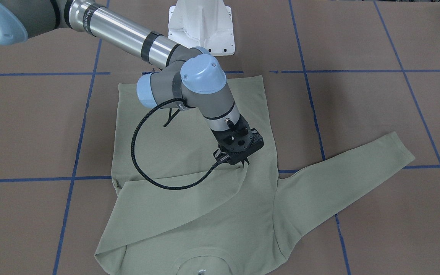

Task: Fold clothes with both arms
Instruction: 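Carry the sleeve cuff with the right gripper across the shirt body, then release the sleeve and withdraw the right gripper to the shirt's side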

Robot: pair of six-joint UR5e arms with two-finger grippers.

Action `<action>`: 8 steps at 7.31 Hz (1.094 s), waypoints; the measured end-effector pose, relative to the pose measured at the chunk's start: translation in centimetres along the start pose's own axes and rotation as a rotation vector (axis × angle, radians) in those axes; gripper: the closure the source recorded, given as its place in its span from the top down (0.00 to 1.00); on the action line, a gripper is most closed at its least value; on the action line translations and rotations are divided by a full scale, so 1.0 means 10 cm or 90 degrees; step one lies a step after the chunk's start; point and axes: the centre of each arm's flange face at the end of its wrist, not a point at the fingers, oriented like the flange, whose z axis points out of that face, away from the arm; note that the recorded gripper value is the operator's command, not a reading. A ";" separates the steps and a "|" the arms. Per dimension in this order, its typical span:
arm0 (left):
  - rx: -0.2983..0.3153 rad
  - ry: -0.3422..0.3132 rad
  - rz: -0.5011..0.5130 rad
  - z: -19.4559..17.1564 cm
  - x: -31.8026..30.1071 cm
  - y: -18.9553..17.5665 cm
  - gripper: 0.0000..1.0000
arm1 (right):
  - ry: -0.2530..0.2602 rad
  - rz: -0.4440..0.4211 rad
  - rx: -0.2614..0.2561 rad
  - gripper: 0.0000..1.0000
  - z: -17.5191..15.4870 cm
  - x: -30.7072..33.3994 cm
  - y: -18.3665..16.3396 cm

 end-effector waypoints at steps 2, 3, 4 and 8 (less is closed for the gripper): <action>0.000 0.000 0.000 0.00 0.00 0.00 1.00 | 0.006 -0.008 0.007 1.00 0.13 -0.38 0.00; 0.000 0.000 0.000 0.00 0.00 0.00 1.00 | 0.009 -0.014 0.017 1.00 0.18 -0.58 0.01; 0.000 0.000 0.000 0.00 0.00 0.00 1.00 | 0.012 -0.015 0.028 1.00 0.21 -0.72 0.04; 0.002 -0.001 -0.016 0.00 0.01 0.02 1.00 | 0.039 0.079 0.023 1.00 0.24 -0.81 0.07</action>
